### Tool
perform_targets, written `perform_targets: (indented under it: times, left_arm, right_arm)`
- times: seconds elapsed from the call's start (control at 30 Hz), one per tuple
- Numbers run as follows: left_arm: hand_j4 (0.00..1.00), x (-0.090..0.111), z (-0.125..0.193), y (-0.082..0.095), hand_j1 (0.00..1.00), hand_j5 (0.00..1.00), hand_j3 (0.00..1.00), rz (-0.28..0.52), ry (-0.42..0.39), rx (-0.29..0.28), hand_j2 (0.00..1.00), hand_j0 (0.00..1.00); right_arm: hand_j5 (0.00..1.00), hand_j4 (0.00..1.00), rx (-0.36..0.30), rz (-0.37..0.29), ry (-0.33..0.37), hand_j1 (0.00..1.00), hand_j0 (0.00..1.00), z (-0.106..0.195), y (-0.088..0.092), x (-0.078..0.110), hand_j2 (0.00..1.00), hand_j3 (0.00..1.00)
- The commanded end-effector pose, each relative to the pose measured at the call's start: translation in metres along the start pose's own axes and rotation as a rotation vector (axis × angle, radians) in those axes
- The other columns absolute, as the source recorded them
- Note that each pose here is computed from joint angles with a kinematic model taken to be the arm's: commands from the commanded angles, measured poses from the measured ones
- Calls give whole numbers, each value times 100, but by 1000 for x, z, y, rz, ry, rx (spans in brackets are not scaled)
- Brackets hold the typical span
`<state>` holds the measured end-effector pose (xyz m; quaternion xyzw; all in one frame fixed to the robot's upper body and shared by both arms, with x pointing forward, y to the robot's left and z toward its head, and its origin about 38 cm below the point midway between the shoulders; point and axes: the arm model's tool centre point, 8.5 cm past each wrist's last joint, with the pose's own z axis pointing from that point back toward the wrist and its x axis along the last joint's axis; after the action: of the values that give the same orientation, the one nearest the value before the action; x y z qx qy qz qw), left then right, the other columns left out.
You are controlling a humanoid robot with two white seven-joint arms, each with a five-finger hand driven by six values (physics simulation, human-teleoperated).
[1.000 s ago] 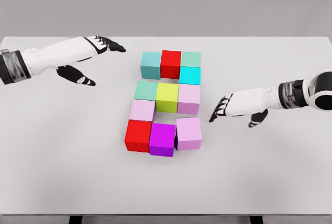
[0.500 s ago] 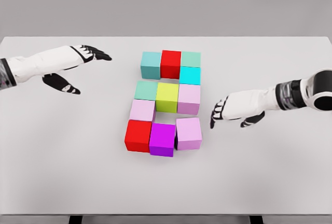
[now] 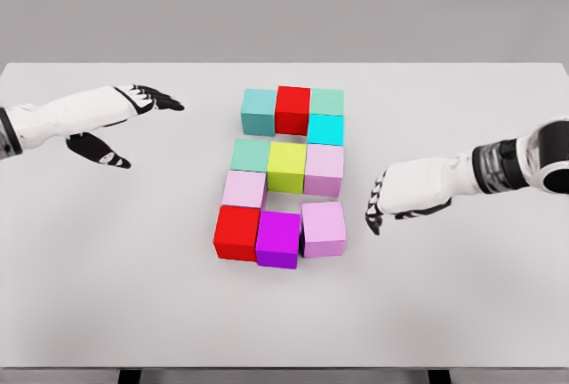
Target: Assemble the squares on the desktop into the number 2
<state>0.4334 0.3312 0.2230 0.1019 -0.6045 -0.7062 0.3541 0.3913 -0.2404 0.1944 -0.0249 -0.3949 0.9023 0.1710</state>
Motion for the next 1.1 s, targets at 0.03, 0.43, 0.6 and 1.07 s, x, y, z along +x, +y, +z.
perform_targets:
  times: [0.03, 0.43, 0.6, 1.07]
  left_arm:
    - [100, -2, 3, 1, 100, 100, 100, 4, 7, 4, 100, 100]
    - [100, -2, 3, 2, 100, 100, 100, 5, 8, 9, 100, 100]
    - [100, -3, 1, 1, 100, 100, 100, 11, 8, 12, 100, 100]
    - [100, -6, 3, 1, 100, 100, 100, 13, 18, 12, 100, 100]
  right_arm:
    - [26, 26, 18, -5, -27, 26, 26, -7, 6, 7, 26, 26]
    - [12, 12, 21, 5, -69, 12, 12, -26, 1, 14, 12, 12]
    - [12, 12, 16, 7, -71, 12, 12, -31, -3, 14, 12, 12]
    - [12, 12, 20, 0, -81, 12, 12, -43, -5, 13, 12, 12]
